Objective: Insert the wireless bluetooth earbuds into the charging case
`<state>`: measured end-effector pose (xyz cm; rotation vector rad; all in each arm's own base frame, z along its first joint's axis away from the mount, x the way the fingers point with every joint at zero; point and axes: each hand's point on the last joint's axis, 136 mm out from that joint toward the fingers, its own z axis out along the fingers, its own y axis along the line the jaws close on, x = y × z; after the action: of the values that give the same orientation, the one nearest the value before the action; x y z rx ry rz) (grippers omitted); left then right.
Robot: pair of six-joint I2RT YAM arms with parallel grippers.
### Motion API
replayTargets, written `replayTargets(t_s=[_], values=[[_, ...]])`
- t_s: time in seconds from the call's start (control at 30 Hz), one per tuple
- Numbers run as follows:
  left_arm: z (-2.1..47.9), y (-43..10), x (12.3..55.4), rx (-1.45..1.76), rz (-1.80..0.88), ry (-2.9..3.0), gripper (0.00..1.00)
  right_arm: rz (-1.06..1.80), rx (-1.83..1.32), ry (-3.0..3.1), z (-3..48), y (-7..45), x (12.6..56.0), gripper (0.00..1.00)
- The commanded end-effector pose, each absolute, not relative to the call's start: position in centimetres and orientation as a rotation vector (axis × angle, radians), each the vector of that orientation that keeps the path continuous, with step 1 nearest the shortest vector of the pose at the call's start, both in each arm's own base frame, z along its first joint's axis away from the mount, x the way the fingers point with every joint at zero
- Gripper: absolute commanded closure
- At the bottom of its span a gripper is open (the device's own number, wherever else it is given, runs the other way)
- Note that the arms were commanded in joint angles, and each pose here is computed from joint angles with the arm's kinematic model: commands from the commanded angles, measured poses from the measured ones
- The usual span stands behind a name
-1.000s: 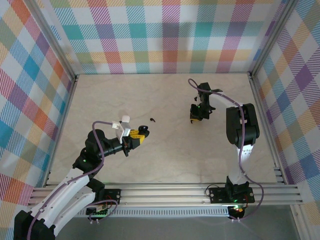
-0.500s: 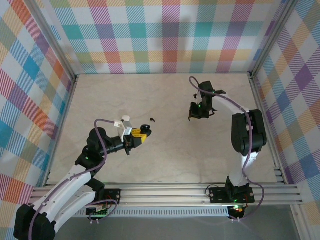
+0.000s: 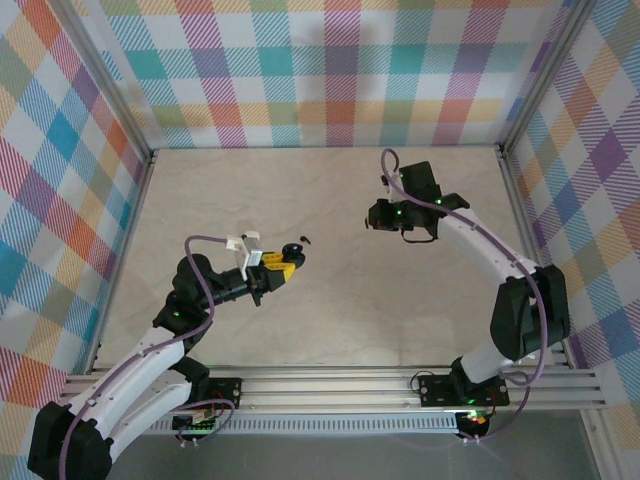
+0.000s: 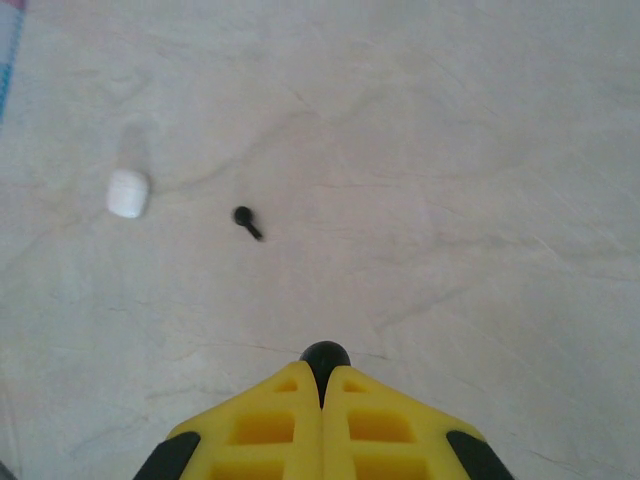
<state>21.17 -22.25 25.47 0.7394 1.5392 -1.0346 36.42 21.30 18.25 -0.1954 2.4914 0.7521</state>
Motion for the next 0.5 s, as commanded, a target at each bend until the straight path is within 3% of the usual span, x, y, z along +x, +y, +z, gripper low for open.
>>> replayTargets(t_s=[0.0, 0.47], values=[[26.8, -22.2, 21.4, 0.668, -1.082, 1.481, 1.00, 0.812, -0.322, 2.373, 21.2, 23.5, 35.3, 0.96], [29.1, -21.6, 20.7, 0.593, -1.111, 1.405, 1.00, 0.975, -0.560, 1.969, 31.3, 28.0, 29.0, 0.96]])
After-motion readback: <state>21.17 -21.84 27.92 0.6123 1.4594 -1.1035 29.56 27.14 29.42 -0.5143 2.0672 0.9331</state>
